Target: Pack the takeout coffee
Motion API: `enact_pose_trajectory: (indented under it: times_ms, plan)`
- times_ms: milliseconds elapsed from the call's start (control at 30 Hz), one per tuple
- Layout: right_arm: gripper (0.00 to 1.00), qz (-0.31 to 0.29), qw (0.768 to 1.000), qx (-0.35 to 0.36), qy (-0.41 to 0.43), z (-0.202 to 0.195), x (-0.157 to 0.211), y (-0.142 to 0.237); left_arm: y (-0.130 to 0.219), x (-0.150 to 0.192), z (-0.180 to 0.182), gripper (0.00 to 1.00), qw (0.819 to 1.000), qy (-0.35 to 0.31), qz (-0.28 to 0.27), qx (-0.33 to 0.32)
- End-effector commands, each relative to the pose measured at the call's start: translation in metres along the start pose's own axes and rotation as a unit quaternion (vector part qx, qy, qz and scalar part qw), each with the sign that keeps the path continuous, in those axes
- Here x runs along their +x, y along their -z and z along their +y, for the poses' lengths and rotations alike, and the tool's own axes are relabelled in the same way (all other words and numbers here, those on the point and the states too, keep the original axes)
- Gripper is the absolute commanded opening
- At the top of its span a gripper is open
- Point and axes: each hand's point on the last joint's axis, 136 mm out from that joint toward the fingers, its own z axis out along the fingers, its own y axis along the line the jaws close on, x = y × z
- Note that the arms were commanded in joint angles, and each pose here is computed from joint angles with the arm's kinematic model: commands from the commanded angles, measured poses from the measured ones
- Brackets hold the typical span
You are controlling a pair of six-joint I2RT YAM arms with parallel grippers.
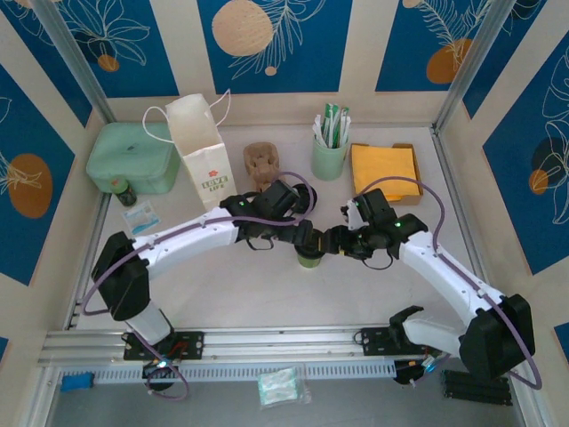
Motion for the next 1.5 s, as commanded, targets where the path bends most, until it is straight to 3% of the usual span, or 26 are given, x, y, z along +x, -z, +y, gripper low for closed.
enact_pose_trajectory:
  times_ms: [0,533,800,1167,1467]
  plan:
    - [0.62,0.008,1.000,-0.004,-0.004,0.005,-0.001,-0.006,-0.004,0.000,-0.001,0.99,1.000,-0.010,0.009,0.005]
    - [0.59,0.004,0.999,0.032,0.002,-0.016,-0.022,-0.008,-0.013,0.024,0.009,0.99,0.999,0.005,0.032,0.007]
    - [0.59,-0.011,0.999,0.041,-0.011,-0.027,-0.038,-0.002,-0.010,0.033,-0.004,0.99,0.998,0.015,0.039,0.048]
    - [0.59,-0.026,1.000,0.014,-0.005,-0.013,-0.041,0.016,0.005,0.014,-0.008,1.00,0.999,0.021,0.005,0.045]
    - [0.59,-0.016,1.000,0.003,-0.005,-0.008,-0.033,0.008,-0.006,0.014,-0.003,0.99,0.999,0.022,0.006,0.029]
